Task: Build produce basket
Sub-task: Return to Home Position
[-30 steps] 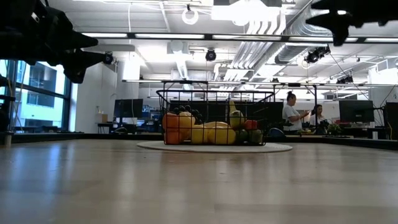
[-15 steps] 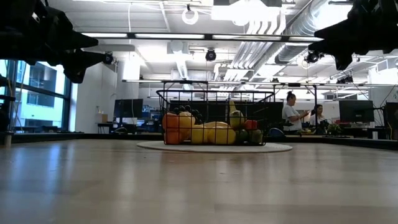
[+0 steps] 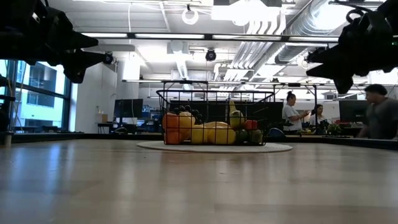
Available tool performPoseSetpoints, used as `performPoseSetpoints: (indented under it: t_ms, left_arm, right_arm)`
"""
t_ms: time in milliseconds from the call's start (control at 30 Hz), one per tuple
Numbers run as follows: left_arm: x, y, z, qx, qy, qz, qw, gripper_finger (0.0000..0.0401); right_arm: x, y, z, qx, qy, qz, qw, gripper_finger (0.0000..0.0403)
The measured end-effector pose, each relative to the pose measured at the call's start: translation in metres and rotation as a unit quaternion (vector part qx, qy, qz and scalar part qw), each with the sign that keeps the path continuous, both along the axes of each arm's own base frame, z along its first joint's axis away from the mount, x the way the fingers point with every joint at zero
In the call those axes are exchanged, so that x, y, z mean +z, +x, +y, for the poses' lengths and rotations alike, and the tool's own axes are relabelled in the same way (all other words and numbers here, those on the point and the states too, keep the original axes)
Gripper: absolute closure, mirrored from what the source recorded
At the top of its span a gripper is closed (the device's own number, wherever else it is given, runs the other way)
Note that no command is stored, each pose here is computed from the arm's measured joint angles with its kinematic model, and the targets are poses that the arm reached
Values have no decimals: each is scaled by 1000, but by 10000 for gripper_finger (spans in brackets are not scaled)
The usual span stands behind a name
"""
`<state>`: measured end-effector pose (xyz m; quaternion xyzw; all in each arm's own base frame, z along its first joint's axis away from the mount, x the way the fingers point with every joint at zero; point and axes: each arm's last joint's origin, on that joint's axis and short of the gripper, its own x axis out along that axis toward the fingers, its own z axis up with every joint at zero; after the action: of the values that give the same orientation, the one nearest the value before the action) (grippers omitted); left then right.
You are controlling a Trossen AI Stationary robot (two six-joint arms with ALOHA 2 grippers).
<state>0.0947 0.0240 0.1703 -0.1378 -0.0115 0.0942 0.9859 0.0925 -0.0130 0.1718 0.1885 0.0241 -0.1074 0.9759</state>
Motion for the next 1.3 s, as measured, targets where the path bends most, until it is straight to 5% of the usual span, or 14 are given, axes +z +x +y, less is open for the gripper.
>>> performPoseSetpoints:
  t_ms: [267,1300]
  left_arm:
    - [0,0,0,0,0,0,1000,199]
    - [0,0,0,0,0,0,1000,199]
  right_arm:
    - [-1,1,1,7,49,1,999,217]
    - [-1,1,1,7,47,3,999,217]
